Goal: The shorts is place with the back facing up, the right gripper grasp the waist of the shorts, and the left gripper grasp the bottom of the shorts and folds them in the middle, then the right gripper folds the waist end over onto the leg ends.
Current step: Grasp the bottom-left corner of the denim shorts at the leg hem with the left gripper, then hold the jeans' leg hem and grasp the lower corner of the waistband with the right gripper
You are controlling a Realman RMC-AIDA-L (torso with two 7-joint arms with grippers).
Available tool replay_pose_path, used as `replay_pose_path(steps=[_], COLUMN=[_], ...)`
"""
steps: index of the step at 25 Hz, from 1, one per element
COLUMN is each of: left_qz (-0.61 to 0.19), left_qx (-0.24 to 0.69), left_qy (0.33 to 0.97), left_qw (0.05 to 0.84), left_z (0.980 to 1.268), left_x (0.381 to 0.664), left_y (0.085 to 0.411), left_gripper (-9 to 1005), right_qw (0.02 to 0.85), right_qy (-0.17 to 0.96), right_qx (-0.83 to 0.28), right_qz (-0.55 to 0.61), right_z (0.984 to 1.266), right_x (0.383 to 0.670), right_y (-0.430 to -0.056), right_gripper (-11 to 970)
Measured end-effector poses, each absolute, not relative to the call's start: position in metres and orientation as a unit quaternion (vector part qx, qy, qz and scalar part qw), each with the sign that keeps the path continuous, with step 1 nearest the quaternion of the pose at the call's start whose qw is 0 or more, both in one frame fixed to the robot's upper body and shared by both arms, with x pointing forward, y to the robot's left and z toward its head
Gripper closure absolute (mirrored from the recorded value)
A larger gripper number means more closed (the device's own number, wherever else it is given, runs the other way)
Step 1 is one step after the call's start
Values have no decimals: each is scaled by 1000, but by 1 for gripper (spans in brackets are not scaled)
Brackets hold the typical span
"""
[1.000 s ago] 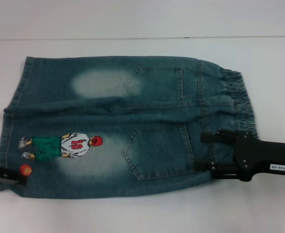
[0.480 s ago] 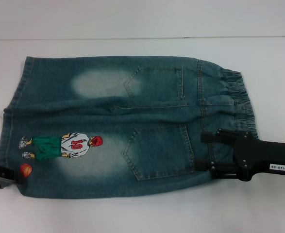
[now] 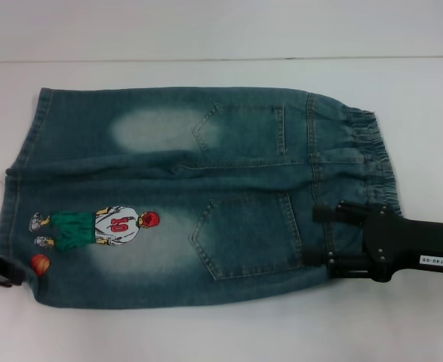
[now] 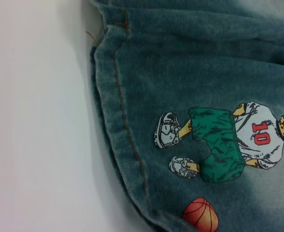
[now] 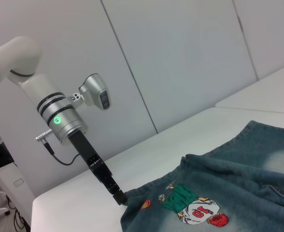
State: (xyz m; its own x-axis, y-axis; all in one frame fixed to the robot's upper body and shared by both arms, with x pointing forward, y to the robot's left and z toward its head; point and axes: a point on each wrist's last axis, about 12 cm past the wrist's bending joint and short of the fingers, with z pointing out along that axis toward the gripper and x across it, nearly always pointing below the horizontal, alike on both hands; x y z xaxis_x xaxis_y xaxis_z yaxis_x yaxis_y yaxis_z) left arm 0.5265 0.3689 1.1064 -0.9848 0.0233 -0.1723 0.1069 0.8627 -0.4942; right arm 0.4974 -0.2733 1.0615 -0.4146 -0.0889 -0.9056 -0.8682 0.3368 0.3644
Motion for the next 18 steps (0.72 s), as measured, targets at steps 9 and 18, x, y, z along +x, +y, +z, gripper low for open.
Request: replay_pose_path(steps=[9,18], left_qz=[-256,-272], left_qx=[34,36], left_qy=[962,955], left_qw=[86,115], left_z=[1106,1112], left_x=[529,532], left_y=[368,369], left_gripper=[884,985], right_qw=[421,433], right_qy=[701,723], right_qx=[-340,-282], right_qz=[464,459], right_z=[1062,1071], right_x=[498,511], right_y=[-274,-286], right_gripper=[129,133])
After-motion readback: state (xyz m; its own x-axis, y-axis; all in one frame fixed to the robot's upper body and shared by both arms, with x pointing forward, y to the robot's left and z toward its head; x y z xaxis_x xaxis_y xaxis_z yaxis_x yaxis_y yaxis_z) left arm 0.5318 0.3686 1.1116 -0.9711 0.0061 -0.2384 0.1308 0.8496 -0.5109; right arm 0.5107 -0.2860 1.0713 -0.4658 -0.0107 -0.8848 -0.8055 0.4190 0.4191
